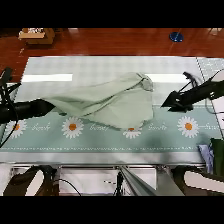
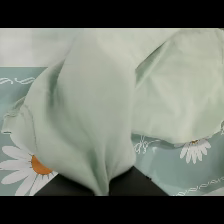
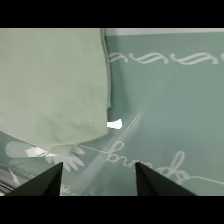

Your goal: Fold the shirts.

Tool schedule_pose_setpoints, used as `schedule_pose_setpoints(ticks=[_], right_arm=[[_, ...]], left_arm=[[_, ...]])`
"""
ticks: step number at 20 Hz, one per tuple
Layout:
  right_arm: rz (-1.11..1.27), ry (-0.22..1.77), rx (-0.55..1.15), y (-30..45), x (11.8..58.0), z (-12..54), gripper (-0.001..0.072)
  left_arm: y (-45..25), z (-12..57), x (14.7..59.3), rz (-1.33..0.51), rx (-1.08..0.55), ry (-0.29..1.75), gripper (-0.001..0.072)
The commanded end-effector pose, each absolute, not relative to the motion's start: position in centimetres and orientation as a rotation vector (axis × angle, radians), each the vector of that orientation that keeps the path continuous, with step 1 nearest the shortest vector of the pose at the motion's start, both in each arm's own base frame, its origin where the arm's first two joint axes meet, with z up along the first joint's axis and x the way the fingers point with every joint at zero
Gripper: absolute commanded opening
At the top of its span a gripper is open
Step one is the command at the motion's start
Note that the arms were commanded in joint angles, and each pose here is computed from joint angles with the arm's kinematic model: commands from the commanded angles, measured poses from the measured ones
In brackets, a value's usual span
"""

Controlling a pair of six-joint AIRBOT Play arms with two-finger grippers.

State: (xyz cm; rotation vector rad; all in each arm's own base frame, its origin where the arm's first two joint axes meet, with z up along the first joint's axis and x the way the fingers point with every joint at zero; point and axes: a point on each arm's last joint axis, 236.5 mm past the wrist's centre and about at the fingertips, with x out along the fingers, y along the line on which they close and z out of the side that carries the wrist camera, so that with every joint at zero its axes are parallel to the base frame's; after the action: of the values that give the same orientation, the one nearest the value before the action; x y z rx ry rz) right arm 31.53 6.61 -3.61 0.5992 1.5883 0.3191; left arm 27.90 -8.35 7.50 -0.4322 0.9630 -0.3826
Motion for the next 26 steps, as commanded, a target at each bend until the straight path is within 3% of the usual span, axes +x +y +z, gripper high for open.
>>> schedule_pose_setpoints(ticks=[1,7,14,15,16,17,18,19,22,26], right_arm=[[0.342,1.569,0.654,10.6,30.6,-6.2,0.0534],[0.334,1.578,0.554,13.5,29.4,-8.8,0.0534],[0.248,1.595,0.593,13.5,29.8,-10.3,0.0529],[0.250,1.569,0.614,14.4,30.5,-10.6,0.0502],[0.250,1.538,0.638,15.4,31.4,-10.8,0.0417],[0.245,1.492,0.666,16.2,32.5,-10.8,0.0279],[0.243,1.446,0.699,16.8,33.6,-10.4,0.0072],[0.274,1.408,0.740,17.6,34.6,-9.3,0.0028],[0.530,1.252,0.702,19.5,37.3,-1.0,0.0027],[0.726,0.826,0.525,18.0,38.7,19.9,0.0027]], left_arm=[[-8.3,7.5,27.9,-0.383,-0.430,0.962,0.0032],[-8.3,7.5,27.9,-0.383,-0.431,0.962,0.0032],[-8.3,7.5,27.9,-0.383,-0.431,0.962,0.0032],[-8.3,7.5,27.9,-0.383,-0.431,0.962,0.0032],[-8.3,7.5,27.9,-0.383,-0.431,0.962,0.0032],[-8.3,7.5,27.9,-0.383,-0.431,0.962,0.0032],[-8.3,7.5,27.9,-0.383,-0.431,0.962,0.0032],[-8.3,7.5,27.9,-0.383,-0.430,0.961,0.0032],[-8.1,8.5,28.3,-0.400,-0.375,0.924,0.0031],[-6.0,16.8,30.7,-0.354,-0.219,0.716,0.0031]])
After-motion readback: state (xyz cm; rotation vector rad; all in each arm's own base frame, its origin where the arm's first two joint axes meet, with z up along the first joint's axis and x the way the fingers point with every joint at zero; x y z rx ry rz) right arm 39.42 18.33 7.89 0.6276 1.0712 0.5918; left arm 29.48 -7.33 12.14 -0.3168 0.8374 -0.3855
